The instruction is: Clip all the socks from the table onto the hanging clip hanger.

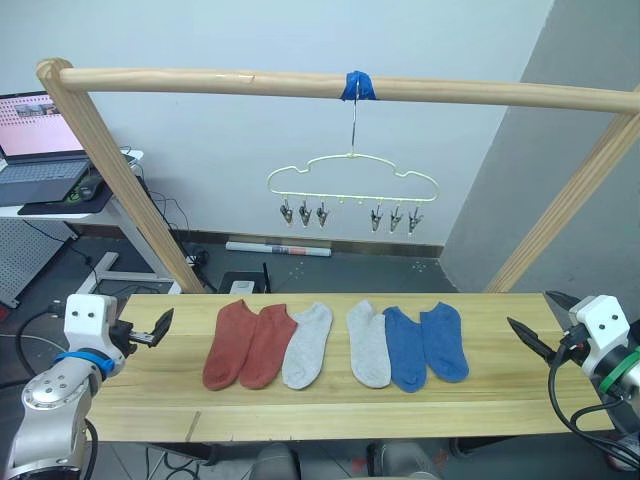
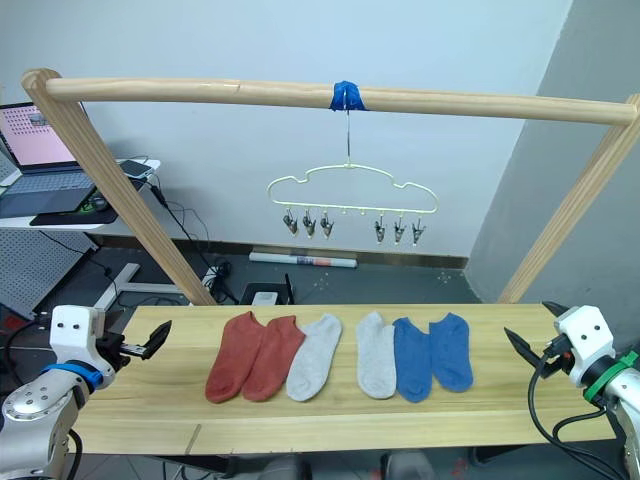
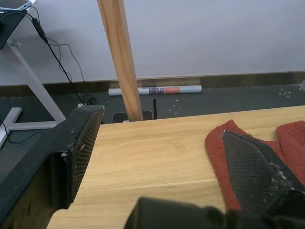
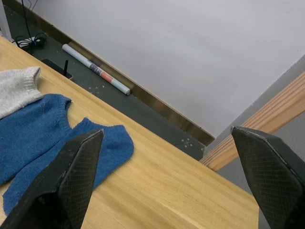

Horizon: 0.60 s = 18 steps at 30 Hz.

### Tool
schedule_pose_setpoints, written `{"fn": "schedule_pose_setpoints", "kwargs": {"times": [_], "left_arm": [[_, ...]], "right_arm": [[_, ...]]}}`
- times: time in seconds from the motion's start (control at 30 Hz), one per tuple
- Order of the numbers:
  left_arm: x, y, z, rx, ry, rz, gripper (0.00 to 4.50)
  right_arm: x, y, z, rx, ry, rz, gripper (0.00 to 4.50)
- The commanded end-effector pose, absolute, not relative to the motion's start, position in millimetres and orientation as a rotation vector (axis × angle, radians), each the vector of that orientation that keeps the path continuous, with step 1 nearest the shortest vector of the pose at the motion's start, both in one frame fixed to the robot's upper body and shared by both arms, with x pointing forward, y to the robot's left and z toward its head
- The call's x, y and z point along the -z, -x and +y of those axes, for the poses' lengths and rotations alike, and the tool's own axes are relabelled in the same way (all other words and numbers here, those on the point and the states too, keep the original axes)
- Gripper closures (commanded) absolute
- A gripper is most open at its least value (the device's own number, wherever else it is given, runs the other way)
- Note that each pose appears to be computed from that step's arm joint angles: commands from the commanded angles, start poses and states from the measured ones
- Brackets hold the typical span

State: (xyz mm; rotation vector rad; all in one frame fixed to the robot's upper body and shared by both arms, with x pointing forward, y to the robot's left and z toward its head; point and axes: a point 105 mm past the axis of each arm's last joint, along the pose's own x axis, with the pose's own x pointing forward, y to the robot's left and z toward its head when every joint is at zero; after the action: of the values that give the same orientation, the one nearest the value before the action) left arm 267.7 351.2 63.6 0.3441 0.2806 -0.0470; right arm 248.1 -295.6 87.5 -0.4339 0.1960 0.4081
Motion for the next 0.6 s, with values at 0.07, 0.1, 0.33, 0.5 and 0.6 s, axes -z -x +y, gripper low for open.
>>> {"fn": "schedule_pose_setpoints", "kwargs": {"times": [0.07,0.1,0.33,0.5,0.6], "left_arm": [[-82.5,-270.5,352.1,0.06,-0.394,0.225,0.0],[-85.8,-269.6,344.5,0.114,-0.377,0.199,0.0],[-100.4,-266.0,339.1,0.172,-0.336,0.103,0.0],[-114.8,-275.3,333.5,0.171,-0.372,0.031,0.0],[-123.8,-285.4,319.6,0.184,-0.41,-0.019,0.0]], "right_arm": [[-100.7,-250.5,-293.6,-0.42,0.467,0.148,0.03],[-99.9,-249.9,-294.4,-0.42,0.467,0.15,0.03],[-97.7,-247.9,-293.5,-0.43,0.467,0.156,0.03],[-97.1,-245.2,-289.1,-0.453,0.472,0.158,0.03],[-101.1,-243.5,-285.1,-0.461,0.483,0.139,0.03]]}}
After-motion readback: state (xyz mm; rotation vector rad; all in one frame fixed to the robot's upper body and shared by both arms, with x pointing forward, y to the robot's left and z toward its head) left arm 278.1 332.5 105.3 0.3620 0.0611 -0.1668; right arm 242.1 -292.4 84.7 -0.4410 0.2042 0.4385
